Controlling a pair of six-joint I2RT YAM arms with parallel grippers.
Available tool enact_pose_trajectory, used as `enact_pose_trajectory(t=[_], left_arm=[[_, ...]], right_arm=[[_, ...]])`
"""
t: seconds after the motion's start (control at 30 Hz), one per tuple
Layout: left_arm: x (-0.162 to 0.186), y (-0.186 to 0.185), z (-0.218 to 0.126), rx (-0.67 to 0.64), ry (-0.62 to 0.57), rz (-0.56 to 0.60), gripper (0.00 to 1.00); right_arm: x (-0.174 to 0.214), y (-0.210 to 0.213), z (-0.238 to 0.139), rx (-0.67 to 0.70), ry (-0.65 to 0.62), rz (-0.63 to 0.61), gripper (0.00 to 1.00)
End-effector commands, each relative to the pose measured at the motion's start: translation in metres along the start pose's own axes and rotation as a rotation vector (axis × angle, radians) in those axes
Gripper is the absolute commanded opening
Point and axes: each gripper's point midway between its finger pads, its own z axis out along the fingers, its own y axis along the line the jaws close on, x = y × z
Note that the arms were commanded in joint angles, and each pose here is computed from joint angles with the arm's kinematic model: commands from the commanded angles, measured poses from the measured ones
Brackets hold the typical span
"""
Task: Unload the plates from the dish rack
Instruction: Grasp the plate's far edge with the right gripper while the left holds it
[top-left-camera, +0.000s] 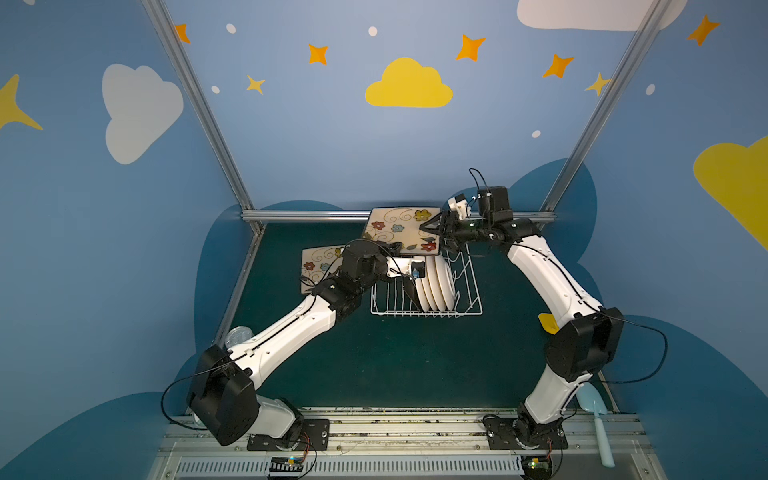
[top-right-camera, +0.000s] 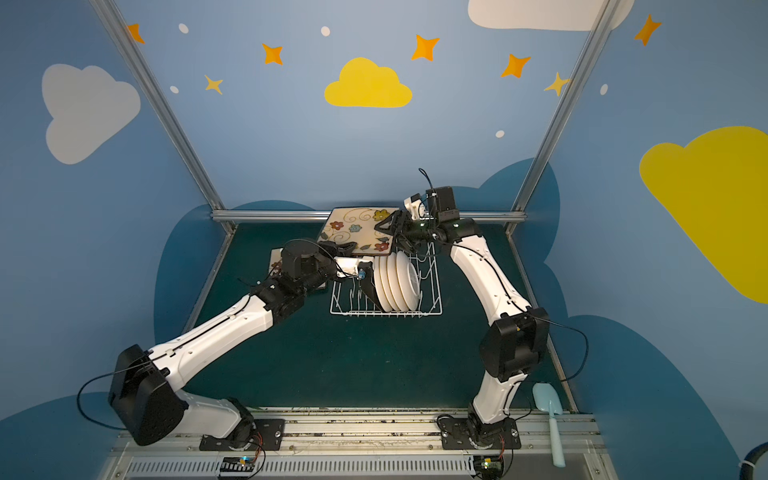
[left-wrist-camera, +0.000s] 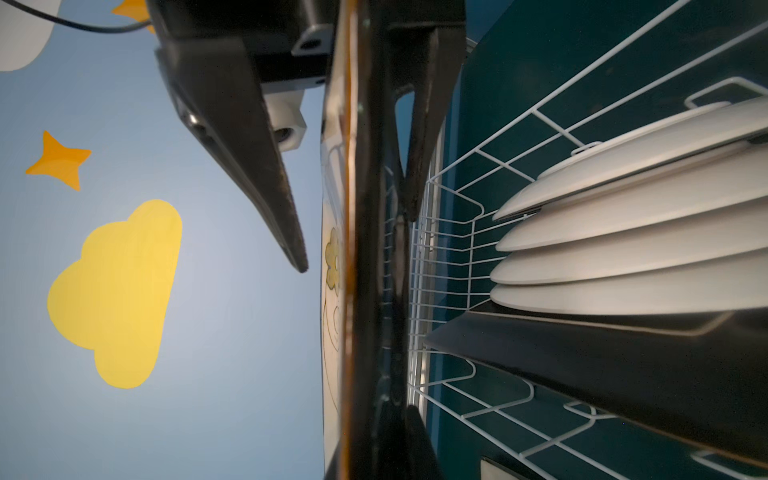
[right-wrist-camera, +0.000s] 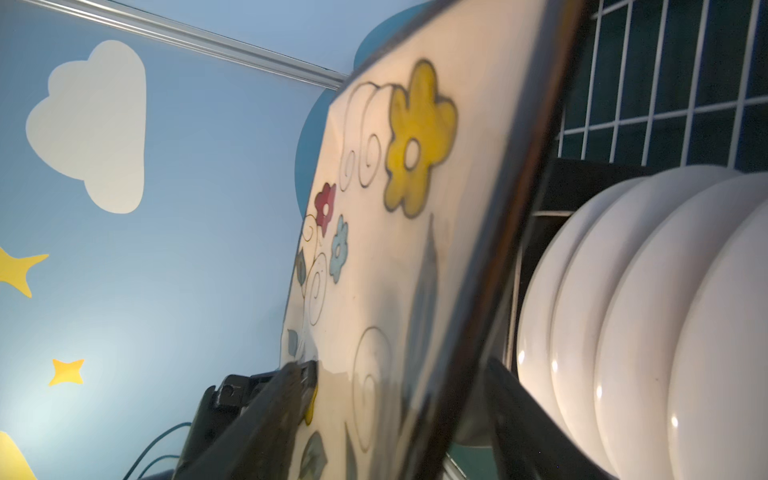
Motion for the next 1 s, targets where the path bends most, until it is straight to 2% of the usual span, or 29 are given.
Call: enact_pose_trajectory(t=[0.0, 0.57, 0.63, 0.73, 0.77, 0.9, 0.93, 0.97], left_arm=[[-0.031, 0.098, -0.028, -0.349, -0.098, 0.014, 0.03], [-0.027, 0.089, -0.022, -0.339, -0.080, 0.002, 0.03], [-0.026, 0.089, -0.020, -0.339, -0.075, 0.004, 0.03], [-0.025, 0.086, -0.018, -0.335, -0.068, 0.001, 0.03], [-0.024, 0.086, -0.017, -0.335, -0.063, 0.000, 0.04], [-0.020, 0.083, -0.013, -0.342, -0.044, -0.010, 0.08], [-0.019, 0.083, -0.013, -0.341, -0.042, -0.014, 0.11], [-0.019, 0.082, -0.013, -0.339, -0.042, -0.022, 0.24]], right_arm=[[0.000, -0.005, 0.004, 0.024, 0.010, 0.004, 0.63], [-0.004, 0.002, 0.013, -0.060, 0.020, 0.023, 0.26], [-0.006, 0.007, 0.012, -0.095, 0.016, 0.020, 0.20], [-0.010, 0.013, 0.011, -0.135, 0.001, 0.017, 0.03], [-0.011, 0.014, 0.010, -0.141, -0.006, 0.016, 0.00], [-0.017, 0.021, 0.004, -0.188, -0.016, 0.027, 0.00], [-0.020, 0.023, 0.002, -0.202, -0.023, 0.032, 0.00], [-0.023, 0.025, -0.001, -0.217, -0.033, 0.036, 0.00]])
